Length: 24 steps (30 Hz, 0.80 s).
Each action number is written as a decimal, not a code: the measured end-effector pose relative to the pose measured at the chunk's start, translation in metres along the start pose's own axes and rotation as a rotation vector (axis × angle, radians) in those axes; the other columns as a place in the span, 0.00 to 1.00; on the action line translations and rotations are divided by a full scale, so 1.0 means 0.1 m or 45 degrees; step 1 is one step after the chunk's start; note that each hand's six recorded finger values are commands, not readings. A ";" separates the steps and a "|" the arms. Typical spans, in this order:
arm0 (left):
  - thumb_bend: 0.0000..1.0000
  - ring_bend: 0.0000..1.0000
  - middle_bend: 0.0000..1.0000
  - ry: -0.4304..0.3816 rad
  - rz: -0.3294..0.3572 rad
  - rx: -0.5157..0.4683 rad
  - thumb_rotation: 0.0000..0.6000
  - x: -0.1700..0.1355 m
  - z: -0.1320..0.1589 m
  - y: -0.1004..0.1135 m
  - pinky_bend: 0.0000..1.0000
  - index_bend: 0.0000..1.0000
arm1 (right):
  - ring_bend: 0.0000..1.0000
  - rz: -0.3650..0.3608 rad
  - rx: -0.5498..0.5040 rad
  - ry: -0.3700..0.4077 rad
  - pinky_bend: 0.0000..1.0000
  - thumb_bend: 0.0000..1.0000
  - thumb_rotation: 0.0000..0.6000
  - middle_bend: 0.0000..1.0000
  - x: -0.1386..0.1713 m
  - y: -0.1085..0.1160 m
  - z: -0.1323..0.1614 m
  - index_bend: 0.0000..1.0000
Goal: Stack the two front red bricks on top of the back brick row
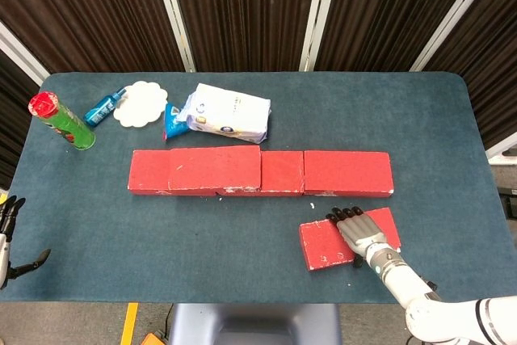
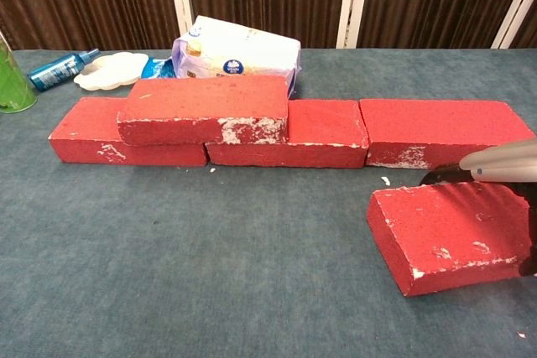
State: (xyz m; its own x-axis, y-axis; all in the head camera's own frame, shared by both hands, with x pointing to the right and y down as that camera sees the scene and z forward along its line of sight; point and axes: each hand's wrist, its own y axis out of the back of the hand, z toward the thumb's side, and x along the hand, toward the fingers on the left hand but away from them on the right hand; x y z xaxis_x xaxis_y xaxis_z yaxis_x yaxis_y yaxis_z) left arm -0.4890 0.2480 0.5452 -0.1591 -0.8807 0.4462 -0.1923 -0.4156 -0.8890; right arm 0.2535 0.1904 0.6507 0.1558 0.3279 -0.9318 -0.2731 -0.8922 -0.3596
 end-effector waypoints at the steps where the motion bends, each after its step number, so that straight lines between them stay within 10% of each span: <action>1: 0.20 0.00 0.00 0.001 0.001 -0.002 1.00 0.00 0.00 0.00 0.00 0.00 | 0.00 0.001 0.002 0.001 0.00 0.00 1.00 0.00 -0.01 -0.01 0.00 0.00; 24: 0.20 0.00 0.00 0.024 0.003 -0.047 1.00 0.00 -0.02 0.01 0.00 0.00 | 0.20 -0.132 0.053 -0.004 0.00 0.00 1.00 0.28 -0.08 -0.01 0.08 0.20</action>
State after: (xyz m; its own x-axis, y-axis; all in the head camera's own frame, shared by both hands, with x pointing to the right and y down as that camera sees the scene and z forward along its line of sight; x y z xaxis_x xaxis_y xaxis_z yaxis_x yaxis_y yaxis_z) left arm -0.4912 0.2482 0.5442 -0.1774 -0.8770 0.4465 -0.2274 -0.4049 -0.8856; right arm 0.2452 0.1910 0.6584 0.1825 0.4187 -0.8896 -0.2950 -0.8398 -0.4558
